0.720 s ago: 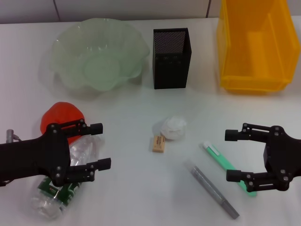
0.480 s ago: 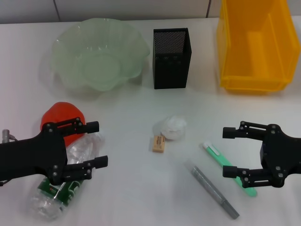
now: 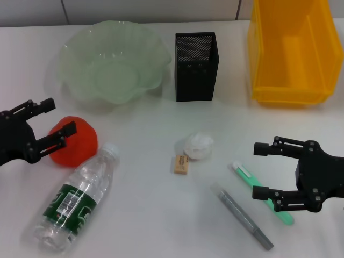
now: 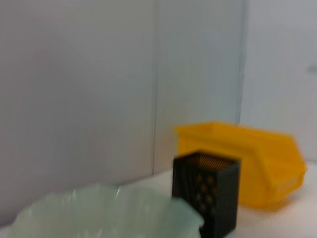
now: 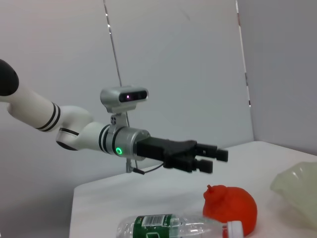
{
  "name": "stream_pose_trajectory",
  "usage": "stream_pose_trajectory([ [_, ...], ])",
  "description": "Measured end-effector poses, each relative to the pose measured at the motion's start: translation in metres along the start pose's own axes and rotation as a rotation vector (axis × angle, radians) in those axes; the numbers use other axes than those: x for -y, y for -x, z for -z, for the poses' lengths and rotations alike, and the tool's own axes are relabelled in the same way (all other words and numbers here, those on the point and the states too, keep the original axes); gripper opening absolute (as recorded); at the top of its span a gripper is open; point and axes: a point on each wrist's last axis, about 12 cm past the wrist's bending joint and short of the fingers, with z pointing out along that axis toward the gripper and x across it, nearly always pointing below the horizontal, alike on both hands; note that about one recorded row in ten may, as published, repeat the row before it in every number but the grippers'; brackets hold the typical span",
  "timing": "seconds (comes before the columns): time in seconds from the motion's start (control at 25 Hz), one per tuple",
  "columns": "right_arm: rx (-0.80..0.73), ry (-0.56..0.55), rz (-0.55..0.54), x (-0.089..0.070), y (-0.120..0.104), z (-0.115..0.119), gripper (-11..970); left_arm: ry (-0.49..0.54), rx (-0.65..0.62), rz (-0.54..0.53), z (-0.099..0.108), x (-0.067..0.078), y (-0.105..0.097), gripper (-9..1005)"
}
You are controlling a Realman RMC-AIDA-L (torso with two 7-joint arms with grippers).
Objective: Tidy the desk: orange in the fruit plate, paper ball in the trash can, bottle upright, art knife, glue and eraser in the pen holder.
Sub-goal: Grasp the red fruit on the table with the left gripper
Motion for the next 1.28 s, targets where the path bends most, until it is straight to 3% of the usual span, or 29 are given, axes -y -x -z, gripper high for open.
stream_pose_trajectory([
  [0.16,0.0,0.001,0.0,0.0,0.0,-0.001,835,-0.007,-0.067,0.003,-0.008,-0.001,-0.007,738],
  [0.36,0.0,0.001,0.001,0.001,0.0,-0.001,835,0.0,-0.127,-0.004,-0.013,-0.003,-0.012,503],
  [0.68,0.0,0.001,0.003,0.001,0.001,-0.001,835,0.044,-0.189,0.02,-0.019,-0.012,-0.016,351],
  [1.12,0.007,-0.007,0.0,0.001,0.001,0.0,834,0.05,-0.182,0.005,-0.016,-0.015,-0.011,165],
  [1.28,0.017,-0.018,0.002,0.001,0.001,0.002,834,0.043,-0.106,-0.018,-0.011,-0.016,0.003,120],
])
